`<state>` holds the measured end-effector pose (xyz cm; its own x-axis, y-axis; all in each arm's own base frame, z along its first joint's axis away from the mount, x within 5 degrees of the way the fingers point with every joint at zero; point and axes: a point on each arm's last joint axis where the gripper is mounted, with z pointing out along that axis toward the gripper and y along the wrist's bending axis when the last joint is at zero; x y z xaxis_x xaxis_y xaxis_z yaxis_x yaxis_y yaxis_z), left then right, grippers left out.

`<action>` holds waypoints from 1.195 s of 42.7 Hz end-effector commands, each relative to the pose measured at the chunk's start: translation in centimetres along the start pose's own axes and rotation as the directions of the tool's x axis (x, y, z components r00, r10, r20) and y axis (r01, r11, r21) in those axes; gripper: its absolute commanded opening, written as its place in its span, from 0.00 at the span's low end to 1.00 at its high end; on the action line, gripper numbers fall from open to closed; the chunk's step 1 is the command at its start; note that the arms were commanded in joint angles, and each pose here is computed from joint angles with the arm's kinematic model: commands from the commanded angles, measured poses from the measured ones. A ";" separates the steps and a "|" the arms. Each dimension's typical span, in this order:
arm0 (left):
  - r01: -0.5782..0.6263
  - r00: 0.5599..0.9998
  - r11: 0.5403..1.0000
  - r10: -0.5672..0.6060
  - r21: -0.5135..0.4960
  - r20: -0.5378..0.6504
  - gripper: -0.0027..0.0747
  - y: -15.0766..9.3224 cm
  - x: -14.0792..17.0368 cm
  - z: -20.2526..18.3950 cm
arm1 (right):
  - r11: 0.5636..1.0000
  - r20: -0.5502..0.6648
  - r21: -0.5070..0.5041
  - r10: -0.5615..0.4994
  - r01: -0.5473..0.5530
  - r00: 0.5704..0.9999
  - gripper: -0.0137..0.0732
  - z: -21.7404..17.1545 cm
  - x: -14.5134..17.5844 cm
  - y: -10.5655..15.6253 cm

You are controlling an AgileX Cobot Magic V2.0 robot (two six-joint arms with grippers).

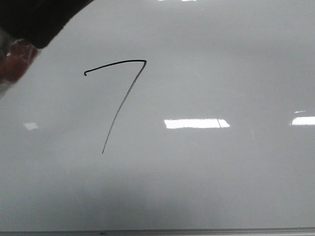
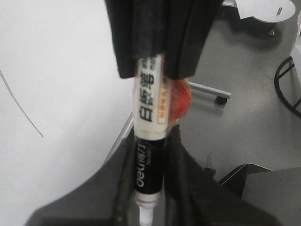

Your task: Write number 7 on whiteboard

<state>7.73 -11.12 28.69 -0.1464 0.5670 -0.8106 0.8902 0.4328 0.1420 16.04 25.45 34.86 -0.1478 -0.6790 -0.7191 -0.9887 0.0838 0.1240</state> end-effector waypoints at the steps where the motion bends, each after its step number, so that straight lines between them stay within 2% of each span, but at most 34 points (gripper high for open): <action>1: 0.037 0.995 0.999 -0.034 -0.022 0.099 0.01 0.3 -1.6 -0.5 | 1.000 0.119 0.018 -0.011 0.009 0.993 0.19 -2.0 -1.6 0.8; 5: 0.038 0.996 0.999 -0.036 -0.015 0.084 0.01 0.3 -1.5 -0.5 | 0.999 0.133 0.034 -0.011 0.007 0.991 0.38 -2.0 -1.7 0.7; 11: 0.059 0.997 0.998 -0.059 0.002 0.053 0.01 0.1 -1.2 -0.5 | 0.998 0.172 0.068 -0.021 0.009 0.985 0.73 -2.7 -2.0 0.7; 14: 0.078 0.996 0.997 -0.078 0.004 0.049 0.01 0.1 -1.2 -0.5 | 0.995 0.206 0.095 -0.036 0.017 0.978 0.82 -3.5 -2.3 1.0; 19: 0.146 0.988 0.989 -0.145 -0.010 0.042 0.01 0.3 -1.1 -0.5 | 0.987 0.252 0.160 -0.034 -0.007 0.967 0.82 -5.6 -2.3 1.1; 22: 0.211 0.978 0.976 -0.210 -0.056 0.015 0.01 0.6 -0.7 -0.5 | 0.975 0.270 0.213 0.004 -0.064 0.963 0.82 -7.1 -1.7 0.8; 25: 0.291 0.955 0.944 -0.297 -0.157 -0.012 0.01 1.4 -0.2 -0.6 | 0.948 0.289 0.286 0.050 -0.137 0.956 0.82 -8.9 -0.3 0.5; 26: 0.284 0.955 0.938 -0.294 -0.198 -0.025 0.01 1.8 0.0 -0.7 | 0.938 0.295 0.306 0.070 -0.163 0.953 0.82 -9.2 0.3 0.4; 27: 0.307 0.945 0.916 -0.326 -0.258 -0.032 0.01 2.2 0.3 -0.8 | 0.928 0.305 0.330 0.070 -0.175 0.950 0.81 -9.8 0.7 0.4; 28: 0.347 0.928 0.886 -0.373 -0.306 -0.027 0.01 2.6 0.5 -0.9 | 0.912 0.315 0.357 0.085 -0.201 0.945 0.80 -10.4 1.5 0.4; 31: 0.365 0.905 0.807 -0.425 -0.464 -0.027 0.01 3.9 1.3 -1.5 | 0.863 0.358 0.423 0.119 -0.275 0.926 0.74 -11.8 3.7 0.6; 33: 0.329 0.903 0.755 -0.428 -0.568 -0.046 0.01 4.6 1.8 -2.1 | 0.823 0.400 0.462 0.140 -0.332 0.906 0.69 -12.7 5.4 1.0; 36: 0.271 0.903 0.707 -0.423 -0.654 -0.082 0.01 5.3 2.3 -2.8 | 0.762 0.466 0.500 0.164 -0.412 0.870 0.62 -13.7 7.9 1.8; 42: 0.213 0.896 0.633 -0.430 -0.744 -0.109 0.01 6.0 2.8 -3.6 | 0.631 0.564 0.575 0.156 -0.521 0.811 0.50 -14.6 13.2 4.2; 45: 0.225 0.905 0.622 -0.419 -0.750 -0.076 0.01 6.1 2.6 -3.6 | 0.572 0.598 0.609 0.125 -0.550 0.792 0.44 -14.8 15.1 5.5; 48: 0.260 0.910 0.605 -0.415 -0.753 -0.019 0.01 6.3 2.2 -3.6 | 0.525 0.615 0.631 0.112 -0.572 0.781 0.41 -14.5 16.8 6.4; 51: 0.290 0.910 0.572 -0.413 -0.767 0.036 0.01 6.6 2.0 -3.8 | 0.495 0.622 0.642 0.110 -0.585 0.775 0.41 -14.1 18.0 7.0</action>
<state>11.06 -4.39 28.38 -0.5747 0.3524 -0.7386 0.1837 0.9350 0.3032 7.25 4.20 32.06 -0.3149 -0.1221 -0.9412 -0.4795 0.8763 0.0467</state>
